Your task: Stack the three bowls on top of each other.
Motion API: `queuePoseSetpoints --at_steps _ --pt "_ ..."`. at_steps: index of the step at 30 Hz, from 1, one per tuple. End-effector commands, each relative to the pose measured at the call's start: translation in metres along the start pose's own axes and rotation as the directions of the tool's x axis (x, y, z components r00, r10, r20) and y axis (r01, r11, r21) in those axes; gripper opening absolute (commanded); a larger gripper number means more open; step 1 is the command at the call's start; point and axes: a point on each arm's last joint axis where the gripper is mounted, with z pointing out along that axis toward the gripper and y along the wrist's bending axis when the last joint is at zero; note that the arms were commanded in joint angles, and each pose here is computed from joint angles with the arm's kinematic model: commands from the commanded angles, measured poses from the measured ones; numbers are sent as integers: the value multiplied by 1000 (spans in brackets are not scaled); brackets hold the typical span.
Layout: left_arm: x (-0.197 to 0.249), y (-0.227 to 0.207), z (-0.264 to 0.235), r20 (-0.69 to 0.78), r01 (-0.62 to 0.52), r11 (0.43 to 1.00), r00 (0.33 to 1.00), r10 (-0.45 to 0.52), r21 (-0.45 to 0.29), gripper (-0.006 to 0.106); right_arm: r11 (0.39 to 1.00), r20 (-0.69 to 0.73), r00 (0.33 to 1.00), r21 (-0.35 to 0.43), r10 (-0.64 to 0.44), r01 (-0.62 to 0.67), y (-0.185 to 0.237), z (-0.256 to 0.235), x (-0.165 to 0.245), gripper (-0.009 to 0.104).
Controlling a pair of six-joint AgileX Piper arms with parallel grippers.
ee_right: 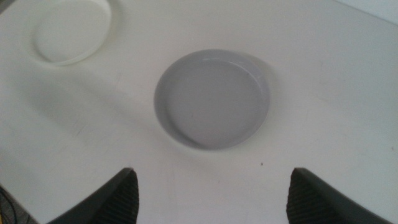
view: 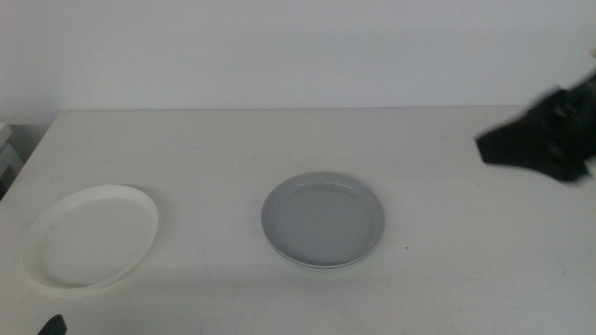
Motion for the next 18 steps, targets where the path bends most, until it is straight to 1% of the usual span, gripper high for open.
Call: queuePoseSetpoints --at_steps 1,5,11,15,18 --pt "-9 0 -2 98 11 1000 995 -11 -1 86 999 123 992 19 -37 35 10 -26 6 60" --pt "-9 0 -2 98 11 1000 995 -11 -1 86 997 187 980 42 -64 57 21 -49 27 60" --pt "-9 0 -2 98 11 1000 995 -11 -1 86 995 249 964 57 -93 81 30 -69 38 60" --pt "-9 0 -2 98 11 1000 995 -11 -1 86 995 256 962 56 -91 80 30 -70 38 60" --pt "-9 0 -2 98 13 1000 995 -12 -1 86 998 245 967 28 -68 63 32 -69 39 60"
